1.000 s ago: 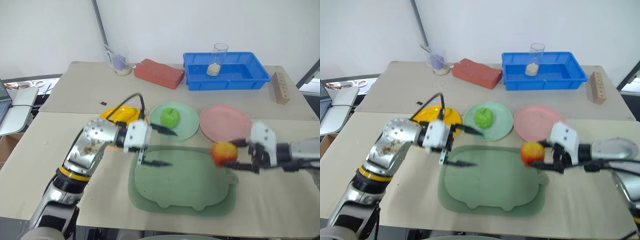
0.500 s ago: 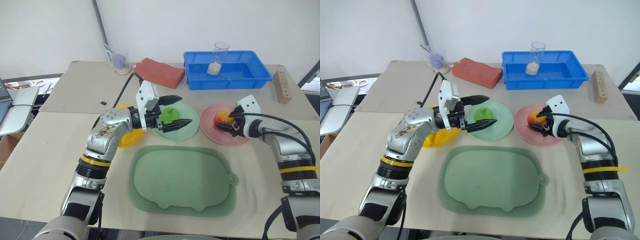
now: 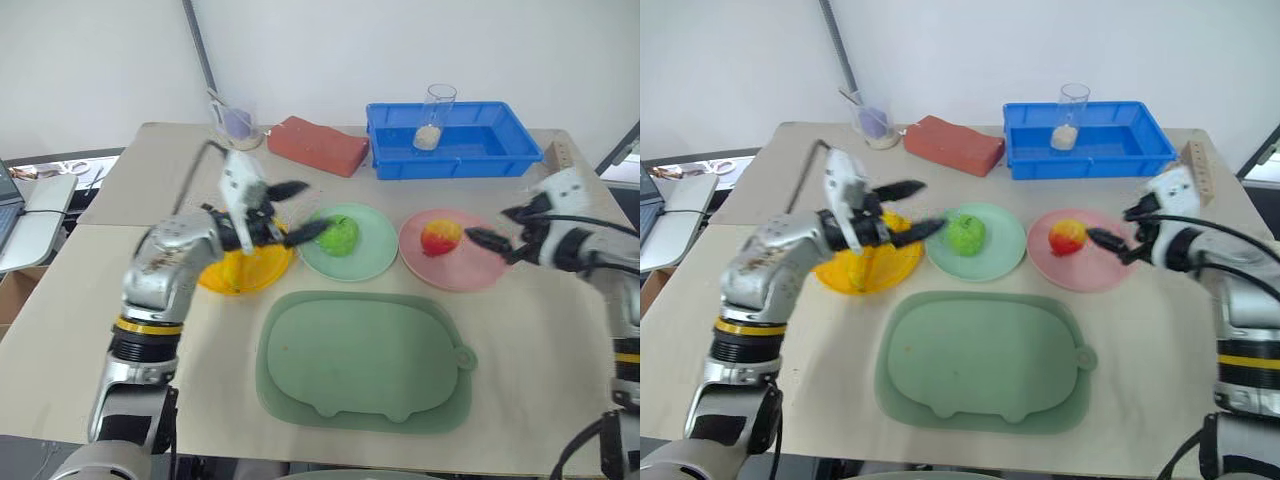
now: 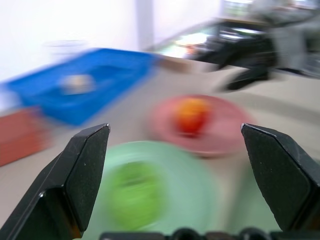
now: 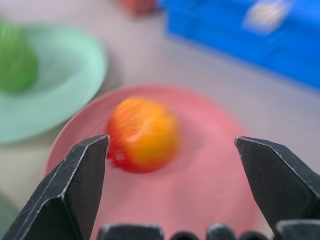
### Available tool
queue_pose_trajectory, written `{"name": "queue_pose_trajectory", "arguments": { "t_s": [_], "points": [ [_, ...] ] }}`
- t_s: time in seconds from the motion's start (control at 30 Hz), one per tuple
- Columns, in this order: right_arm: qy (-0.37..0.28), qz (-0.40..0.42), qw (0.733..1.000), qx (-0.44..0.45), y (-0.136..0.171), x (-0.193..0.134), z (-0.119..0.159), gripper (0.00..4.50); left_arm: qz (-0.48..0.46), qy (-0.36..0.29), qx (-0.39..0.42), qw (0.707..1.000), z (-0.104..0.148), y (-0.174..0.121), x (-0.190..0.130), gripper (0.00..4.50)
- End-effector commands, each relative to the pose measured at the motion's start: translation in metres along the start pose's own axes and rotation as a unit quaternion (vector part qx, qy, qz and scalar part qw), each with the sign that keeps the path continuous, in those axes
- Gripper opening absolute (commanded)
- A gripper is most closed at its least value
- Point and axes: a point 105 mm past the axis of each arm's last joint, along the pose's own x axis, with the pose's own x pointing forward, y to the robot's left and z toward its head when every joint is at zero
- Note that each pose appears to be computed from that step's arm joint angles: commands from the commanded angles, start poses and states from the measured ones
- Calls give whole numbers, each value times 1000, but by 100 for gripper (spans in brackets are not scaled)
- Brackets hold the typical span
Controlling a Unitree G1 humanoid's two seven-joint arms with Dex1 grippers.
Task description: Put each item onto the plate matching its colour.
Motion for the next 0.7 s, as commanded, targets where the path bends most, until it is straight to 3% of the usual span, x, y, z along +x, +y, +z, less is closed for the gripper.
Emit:
{"name": "queue_pose_trajectory", "arguments": {
  "t_s": [0.03, 0.17, 0.33, 0.53, 0.7],
  "points": [
    [-45, -97, 994, -11, -29, -23, 7, 446, 202, -11, 12, 979, 6, 70, -43, 450],
    [-24, -210, 976, -53, -57, -35, -29, 446, 383, 14, 29, 923, -16, 123, -109, 450],
    [-27, -326, 945, -31, -85, -43, -63, 446, 518, 41, 18, 854, -51, 149, -177, 450],
    [-17, -383, 923, 15, -98, -40, -91, 446, 580, 83, 13, 810, -88, 148, -212, 450],
    [-13, -420, 907, 36, -109, -44, -103, 446, 605, 95, 2, 791, -102, 147, -228, 450]
  ]
}}
